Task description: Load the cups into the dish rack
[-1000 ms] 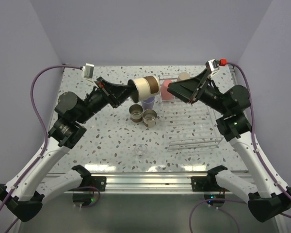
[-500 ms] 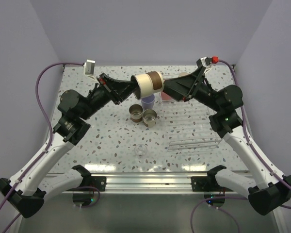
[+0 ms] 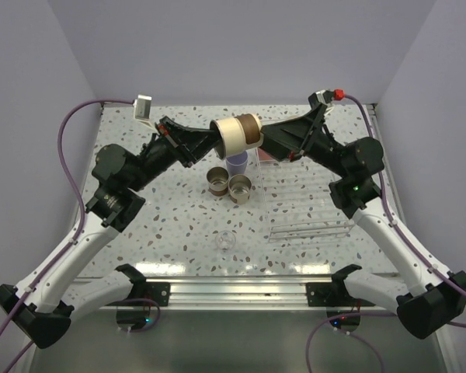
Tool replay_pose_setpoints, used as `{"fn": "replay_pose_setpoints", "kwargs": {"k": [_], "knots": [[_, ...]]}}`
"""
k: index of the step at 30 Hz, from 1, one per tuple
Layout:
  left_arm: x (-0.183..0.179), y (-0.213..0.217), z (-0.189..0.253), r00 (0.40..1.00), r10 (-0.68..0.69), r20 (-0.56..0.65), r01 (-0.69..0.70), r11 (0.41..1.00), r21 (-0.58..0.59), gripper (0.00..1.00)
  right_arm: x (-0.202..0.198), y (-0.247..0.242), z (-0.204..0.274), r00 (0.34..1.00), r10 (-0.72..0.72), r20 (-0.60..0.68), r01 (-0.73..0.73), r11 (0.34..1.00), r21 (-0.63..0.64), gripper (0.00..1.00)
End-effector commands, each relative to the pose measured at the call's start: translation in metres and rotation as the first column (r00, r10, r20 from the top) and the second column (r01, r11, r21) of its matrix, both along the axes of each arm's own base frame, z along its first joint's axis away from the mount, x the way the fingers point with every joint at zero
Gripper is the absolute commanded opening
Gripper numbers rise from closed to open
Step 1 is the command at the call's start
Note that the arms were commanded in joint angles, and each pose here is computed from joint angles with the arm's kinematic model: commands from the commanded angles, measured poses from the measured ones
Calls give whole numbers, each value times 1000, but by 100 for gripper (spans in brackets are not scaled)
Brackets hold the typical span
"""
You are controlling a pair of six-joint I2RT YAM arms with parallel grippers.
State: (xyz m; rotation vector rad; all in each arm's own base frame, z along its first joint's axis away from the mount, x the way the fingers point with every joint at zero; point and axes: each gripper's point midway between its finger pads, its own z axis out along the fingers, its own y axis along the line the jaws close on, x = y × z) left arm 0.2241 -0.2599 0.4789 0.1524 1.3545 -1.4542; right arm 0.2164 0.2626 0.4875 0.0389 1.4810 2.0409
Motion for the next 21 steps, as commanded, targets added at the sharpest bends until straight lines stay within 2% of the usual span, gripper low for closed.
{"fn": "replay_pose_setpoints", "kwargs": {"k": [1,19,21], "knots": [[-7,2,19,998,-14,57,17,998,-52,0,-10,-1,18,999,18,50,-20,999,48,98],[-3,-5,-2,999,-33,20,34,999,-19,0,-2,4,20,1000,10,26,-12,998,64,98],[-1,-6,-6,999,-32,14,32,999,-5,0,-2,6,19,1000,13,25,-15,998,63,95]]}}
